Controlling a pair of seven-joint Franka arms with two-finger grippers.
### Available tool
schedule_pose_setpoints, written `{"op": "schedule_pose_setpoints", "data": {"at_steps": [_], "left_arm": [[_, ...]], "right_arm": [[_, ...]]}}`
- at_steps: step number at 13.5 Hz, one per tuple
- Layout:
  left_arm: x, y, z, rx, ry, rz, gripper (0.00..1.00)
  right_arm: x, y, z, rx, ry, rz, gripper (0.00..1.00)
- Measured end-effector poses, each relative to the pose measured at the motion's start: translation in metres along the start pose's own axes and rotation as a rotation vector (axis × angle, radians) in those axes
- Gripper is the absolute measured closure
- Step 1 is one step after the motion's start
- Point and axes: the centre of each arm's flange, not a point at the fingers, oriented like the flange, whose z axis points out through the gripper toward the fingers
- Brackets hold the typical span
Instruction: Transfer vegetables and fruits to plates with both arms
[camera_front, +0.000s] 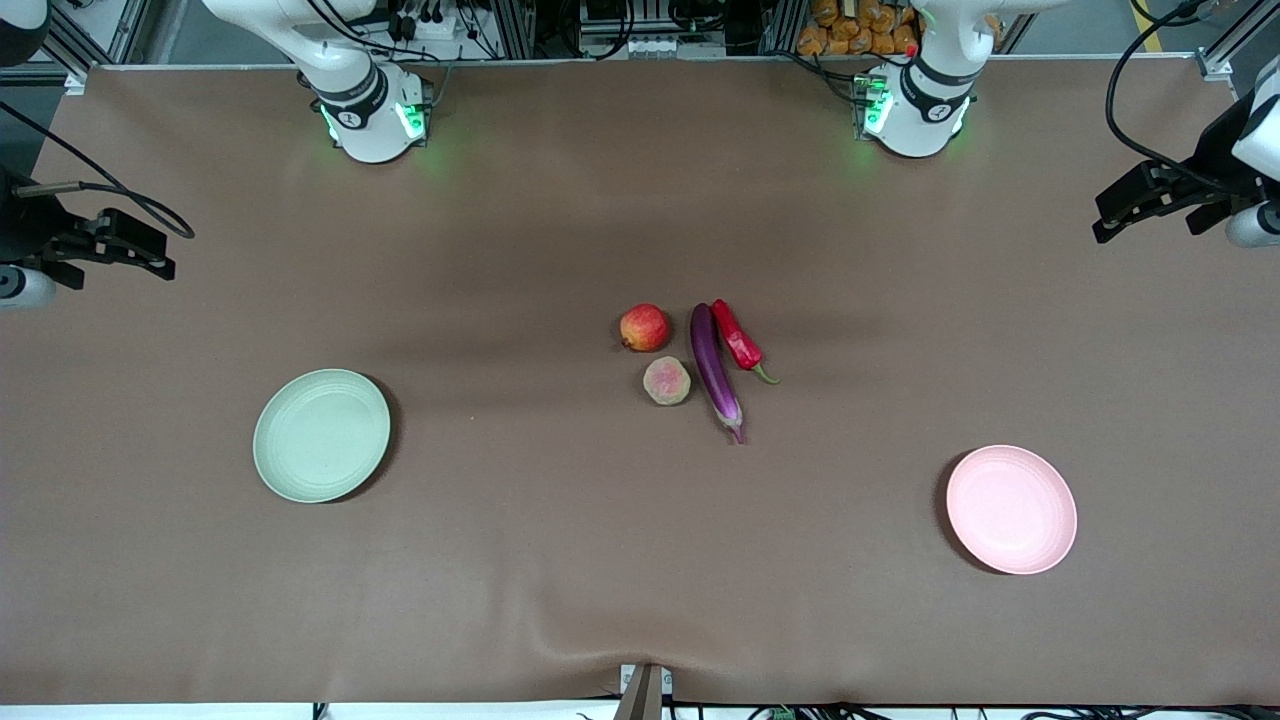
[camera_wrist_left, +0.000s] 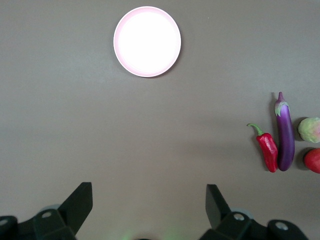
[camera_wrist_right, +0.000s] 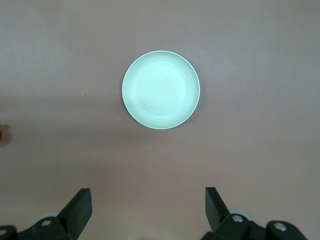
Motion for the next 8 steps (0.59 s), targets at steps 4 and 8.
{"op": "schedule_pose_setpoints", "data": {"at_steps": [4, 8], "left_arm": [[0.0002, 0.0008, 0.0006, 0.0, -0.001, 0.001, 0.0], [0.001, 0.0062, 0.0038, 0.001, -0.009, 0.012, 0.0]], "right_arm": [[-0.0009, -0.0001, 0.0009, 0.001, -0.009, 0.0, 0.0], [-0.0009, -0.0002, 0.0009, 0.001, -0.009, 0.0, 0.0]]}}
